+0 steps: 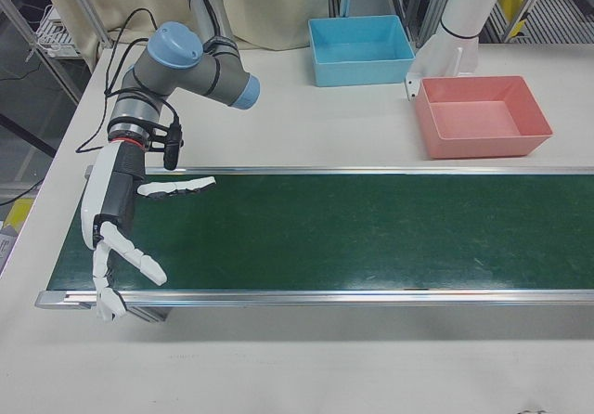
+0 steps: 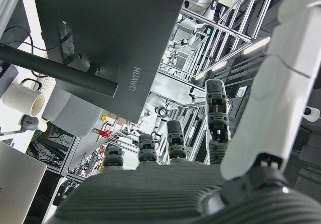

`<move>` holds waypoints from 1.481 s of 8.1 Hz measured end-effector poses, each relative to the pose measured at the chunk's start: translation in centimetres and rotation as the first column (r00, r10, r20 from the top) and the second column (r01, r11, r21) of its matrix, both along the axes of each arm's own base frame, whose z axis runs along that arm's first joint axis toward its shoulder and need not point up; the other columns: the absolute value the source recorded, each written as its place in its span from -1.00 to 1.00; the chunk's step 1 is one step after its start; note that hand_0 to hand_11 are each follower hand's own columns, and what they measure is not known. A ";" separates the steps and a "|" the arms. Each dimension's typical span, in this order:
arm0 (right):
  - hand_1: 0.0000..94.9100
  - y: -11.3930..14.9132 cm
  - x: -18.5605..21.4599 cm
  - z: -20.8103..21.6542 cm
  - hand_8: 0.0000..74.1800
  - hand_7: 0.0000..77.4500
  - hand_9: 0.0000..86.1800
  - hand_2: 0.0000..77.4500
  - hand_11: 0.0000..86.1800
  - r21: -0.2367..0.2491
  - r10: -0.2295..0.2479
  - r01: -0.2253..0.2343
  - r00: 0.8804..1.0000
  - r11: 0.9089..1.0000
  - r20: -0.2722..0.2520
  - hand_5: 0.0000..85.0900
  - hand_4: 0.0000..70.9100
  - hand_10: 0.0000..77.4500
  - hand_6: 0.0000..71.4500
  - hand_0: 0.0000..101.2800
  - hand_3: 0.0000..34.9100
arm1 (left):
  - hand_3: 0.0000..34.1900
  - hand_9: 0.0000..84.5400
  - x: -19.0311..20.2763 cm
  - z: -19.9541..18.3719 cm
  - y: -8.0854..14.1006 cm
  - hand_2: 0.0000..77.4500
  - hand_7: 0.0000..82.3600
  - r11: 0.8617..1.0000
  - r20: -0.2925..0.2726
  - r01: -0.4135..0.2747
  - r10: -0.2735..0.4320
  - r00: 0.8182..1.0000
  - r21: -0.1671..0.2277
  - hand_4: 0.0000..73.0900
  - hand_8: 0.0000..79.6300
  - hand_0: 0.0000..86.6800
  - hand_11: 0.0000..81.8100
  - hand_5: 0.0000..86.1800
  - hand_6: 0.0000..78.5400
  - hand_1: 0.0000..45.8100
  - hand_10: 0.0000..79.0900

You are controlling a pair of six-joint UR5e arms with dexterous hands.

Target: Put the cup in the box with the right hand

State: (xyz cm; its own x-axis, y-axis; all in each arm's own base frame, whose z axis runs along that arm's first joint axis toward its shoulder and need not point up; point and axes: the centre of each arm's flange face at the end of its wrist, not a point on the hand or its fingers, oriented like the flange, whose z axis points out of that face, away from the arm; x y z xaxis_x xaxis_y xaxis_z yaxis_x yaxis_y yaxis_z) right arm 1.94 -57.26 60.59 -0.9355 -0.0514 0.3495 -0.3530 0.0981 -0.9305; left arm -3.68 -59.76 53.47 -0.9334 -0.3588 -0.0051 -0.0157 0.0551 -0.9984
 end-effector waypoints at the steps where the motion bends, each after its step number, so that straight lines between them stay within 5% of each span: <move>1: -0.87 -0.3 -0.1 -0.4 -0.87 -0.39 -0.70 -0.99 -0.84 0.007 -0.001 0.001 1.000 1.000 0.003 -0.88 -0.32 -0.92 -0.82 0.15 -0.39 | -1.00 -1.00 0.0 0.0 0.0 -0.99 -1.00 1.000 0.000 0.000 0.000 1.000 0.000 -1.00 -1.00 -1.00 -1.00 -1.00 -1.00 -0.98 -1.00; 2: -0.61 -0.5 -0.2 -0.8 -0.69 -0.06 -0.52 -0.99 -0.52 0.006 0.000 0.000 1.000 1.000 0.004 -0.63 -0.57 -0.66 -0.62 0.55 -0.40 | -1.00 -1.00 0.0 0.0 0.0 -0.99 -1.00 1.000 0.000 0.000 0.000 1.000 0.000 -1.00 -1.00 -1.00 -1.00 -1.00 -1.00 -0.98 -1.00; 3: -0.28 -0.7 -0.2 -0.9 -0.51 -0.06 -0.29 -0.55 -0.23 -0.007 0.001 -0.001 1.000 1.000 0.002 -0.47 -0.37 -0.46 -0.62 0.57 -0.40 | -1.00 -1.00 0.0 0.0 0.0 -0.99 -1.00 1.000 0.000 0.000 0.000 1.000 0.000 -1.00 -1.00 -1.00 -1.00 -1.00 -1.00 -0.98 -1.00; 4: -0.28 -0.7 -0.3 -0.9 -0.24 0.21 -0.06 -0.55 0.01 -0.021 0.000 0.000 1.000 1.000 0.000 -0.47 -0.37 -0.21 -0.44 0.57 -0.40 | -1.00 -1.00 0.0 0.0 0.0 -0.99 -1.00 1.000 0.000 0.000 0.000 1.000 -0.001 -1.00 -1.00 -1.00 -1.00 -1.00 -1.00 -0.98 -1.00; 5: -0.23 -0.8 -0.6 -1.1 0.09 0.61 0.19 -0.13 0.29 -0.024 -0.004 0.004 1.000 1.000 -0.001 -0.47 0.00 0.08 -0.37 0.57 -0.40 | -1.00 -1.00 0.0 0.1 0.0 -0.99 -1.00 1.000 0.000 0.000 0.000 1.000 -0.001 -1.00 -1.00 -1.00 -1.00 -1.00 -1.00 -0.98 -1.00; 6: -0.23 -0.8 -0.7 -1.4 0.35 0.82 0.43 0.34 0.54 -0.020 -0.006 0.007 1.000 1.000 0.001 -0.38 0.31 0.31 -0.02 0.57 -0.41 | -1.00 -1.00 0.0 0.1 0.0 -0.99 -1.00 1.000 0.000 0.000 0.000 1.000 -0.001 -1.00 -1.00 -1.00 -1.00 -1.00 -1.00 -0.98 -1.00; 7: -0.23 -0.8 -0.8 -1.9 0.60 0.80 0.66 0.65 0.66 -0.012 -0.008 0.008 1.000 1.000 0.007 -0.36 0.43 0.61 0.39 0.58 -0.46 | -1.00 -1.00 0.0 0.1 0.0 -0.99 -1.00 1.000 0.000 0.000 0.000 1.000 -0.001 -1.00 -1.00 -1.00 -1.00 -1.00 -1.00 -0.98 -1.00; 8: -0.23 -0.8 -0.8 -2.3 0.91 0.79 0.63 0.70 0.63 -0.004 -0.009 0.009 1.000 1.000 0.014 -0.33 0.45 0.83 0.47 0.57 -0.51 | -1.00 -1.00 0.0 0.0 0.0 -0.99 -1.00 1.000 0.000 0.000 0.000 1.000 -0.001 -1.00 -1.00 -1.00 -1.00 -1.00 -1.00 -0.98 -1.00; 12: -0.23 -0.8 -1.0 -2.4 0.88 0.80 0.63 0.61 0.62 -0.001 -0.014 0.014 1.000 1.000 0.020 -0.33 0.46 0.82 0.30 0.57 -0.52 | -1.00 -1.00 0.0 0.0 0.0 -0.99 -1.00 1.000 0.000 0.000 0.000 1.000 -0.001 -1.00 -1.00 -1.00 -1.00 -1.00 -1.00 -0.98 -1.00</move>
State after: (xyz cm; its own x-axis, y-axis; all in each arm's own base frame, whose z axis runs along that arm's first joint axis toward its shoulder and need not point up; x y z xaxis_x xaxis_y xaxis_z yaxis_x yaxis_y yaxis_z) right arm 0.89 -58.06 58.15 -0.9428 -0.0382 0.3312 -0.3334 0.1019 -0.9373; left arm -3.68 -59.78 53.49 -0.9334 -0.3588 -0.0050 -0.0157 0.0545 -0.9984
